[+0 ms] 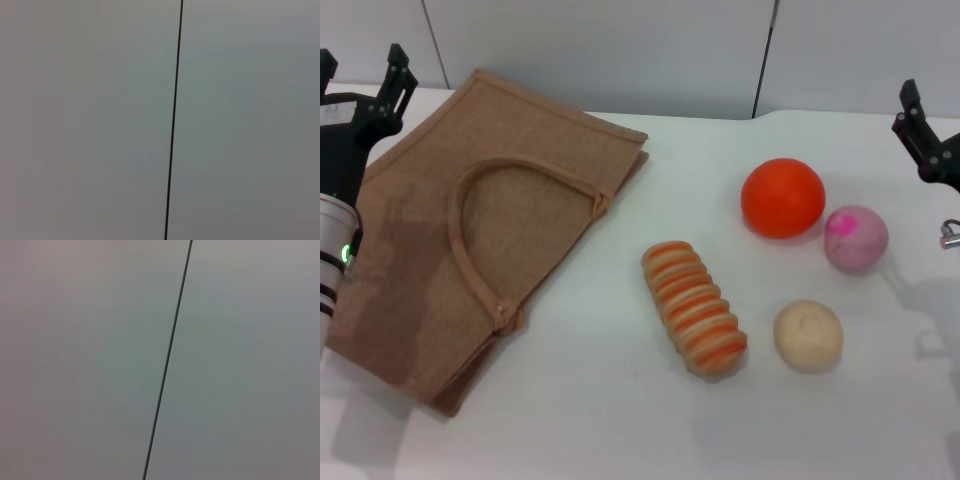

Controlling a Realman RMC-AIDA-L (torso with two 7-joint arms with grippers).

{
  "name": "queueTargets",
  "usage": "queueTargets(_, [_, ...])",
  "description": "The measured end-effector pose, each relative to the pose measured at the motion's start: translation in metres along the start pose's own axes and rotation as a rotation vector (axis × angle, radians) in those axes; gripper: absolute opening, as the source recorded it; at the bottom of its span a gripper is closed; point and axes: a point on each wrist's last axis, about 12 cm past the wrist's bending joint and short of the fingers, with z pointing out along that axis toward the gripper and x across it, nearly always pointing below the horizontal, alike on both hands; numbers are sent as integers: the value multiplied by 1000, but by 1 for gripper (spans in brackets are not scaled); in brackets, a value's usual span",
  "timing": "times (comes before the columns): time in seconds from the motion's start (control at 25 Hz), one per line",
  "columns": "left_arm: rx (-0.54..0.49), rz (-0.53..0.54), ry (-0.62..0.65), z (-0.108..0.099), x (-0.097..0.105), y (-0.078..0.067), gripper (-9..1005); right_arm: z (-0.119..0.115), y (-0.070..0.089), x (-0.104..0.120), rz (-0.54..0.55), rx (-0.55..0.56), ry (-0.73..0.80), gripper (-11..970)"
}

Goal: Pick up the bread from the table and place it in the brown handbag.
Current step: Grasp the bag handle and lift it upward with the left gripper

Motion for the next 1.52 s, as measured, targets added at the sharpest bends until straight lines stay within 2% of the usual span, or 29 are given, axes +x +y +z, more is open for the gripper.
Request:
queueTargets(0.96, [14, -22, 14, 0, 1, -1, 862, 0, 1, 1, 3, -4, 10, 910])
queueTargets(1.12, [81, -150, 49, 2, 1, 4, 862, -1, 1, 3, 2, -6, 23, 910])
queueTargets(1.24, [166, -279, 103, 6, -5, 21, 861, -2, 0, 3, 0, -5, 25, 910])
queueTargets(1.4, [261, -426, 241, 18, -17, 43, 862, -1, 1, 3, 0, -6, 24, 910])
queueTargets(1.52, [296, -470, 372, 30, -27, 52, 863, 0, 1, 2, 1, -7, 22, 910])
